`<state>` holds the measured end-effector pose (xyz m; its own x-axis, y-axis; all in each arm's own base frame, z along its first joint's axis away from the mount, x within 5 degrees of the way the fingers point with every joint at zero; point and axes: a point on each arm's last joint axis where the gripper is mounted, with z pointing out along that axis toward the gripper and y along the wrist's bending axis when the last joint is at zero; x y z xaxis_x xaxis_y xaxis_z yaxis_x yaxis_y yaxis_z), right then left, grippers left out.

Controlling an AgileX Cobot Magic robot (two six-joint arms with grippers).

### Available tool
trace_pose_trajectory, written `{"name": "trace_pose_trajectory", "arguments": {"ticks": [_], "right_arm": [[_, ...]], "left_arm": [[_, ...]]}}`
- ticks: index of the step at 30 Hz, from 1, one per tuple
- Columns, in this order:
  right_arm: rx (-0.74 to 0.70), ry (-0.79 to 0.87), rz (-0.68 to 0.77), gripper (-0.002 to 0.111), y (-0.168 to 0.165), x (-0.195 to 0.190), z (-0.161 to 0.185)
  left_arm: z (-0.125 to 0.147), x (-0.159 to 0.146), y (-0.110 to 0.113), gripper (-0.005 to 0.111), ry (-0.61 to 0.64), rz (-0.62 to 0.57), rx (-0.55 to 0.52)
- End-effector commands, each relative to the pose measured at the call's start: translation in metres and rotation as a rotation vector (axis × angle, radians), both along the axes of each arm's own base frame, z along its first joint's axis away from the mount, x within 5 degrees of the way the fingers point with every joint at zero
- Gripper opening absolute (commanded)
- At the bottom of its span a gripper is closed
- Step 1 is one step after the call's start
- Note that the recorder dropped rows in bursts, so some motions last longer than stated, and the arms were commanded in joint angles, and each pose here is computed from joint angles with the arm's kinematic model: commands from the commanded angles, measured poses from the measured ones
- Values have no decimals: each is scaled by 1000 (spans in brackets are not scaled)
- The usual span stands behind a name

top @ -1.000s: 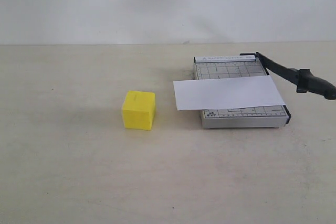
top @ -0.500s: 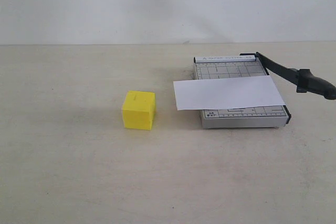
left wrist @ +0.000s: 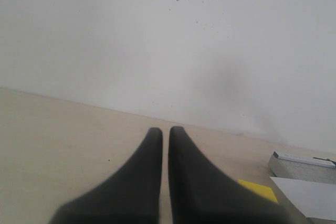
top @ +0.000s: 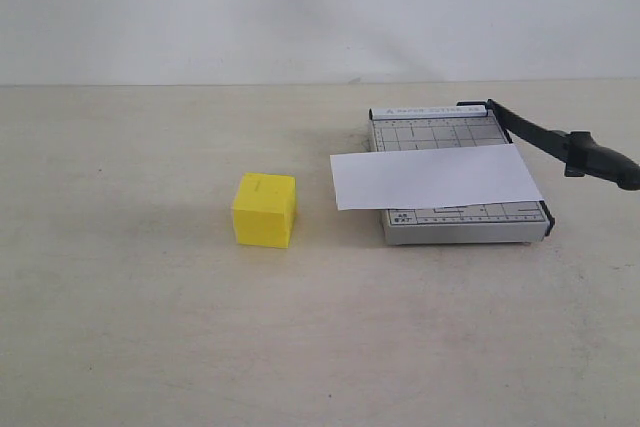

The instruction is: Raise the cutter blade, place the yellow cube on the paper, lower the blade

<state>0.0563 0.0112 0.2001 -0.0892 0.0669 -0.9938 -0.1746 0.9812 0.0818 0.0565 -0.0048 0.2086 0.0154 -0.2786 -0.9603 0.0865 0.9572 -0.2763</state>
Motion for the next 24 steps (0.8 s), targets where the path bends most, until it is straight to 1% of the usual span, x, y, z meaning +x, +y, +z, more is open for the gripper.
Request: {"name": "trace_pose_trajectory", "arguments": {"ticks": [1,23,24], "right_arm": [[-1,-1,1,0,0,0,-1],[-1,-1,1,0,0,0,-1],[-1,-1,1,0,0,0,-1]], "left_arm": [[2,0,0,5,-18,4,-1],[2,0,0,5,-22,5,-2],[3,0,1,5,-26,5,-16]]}}
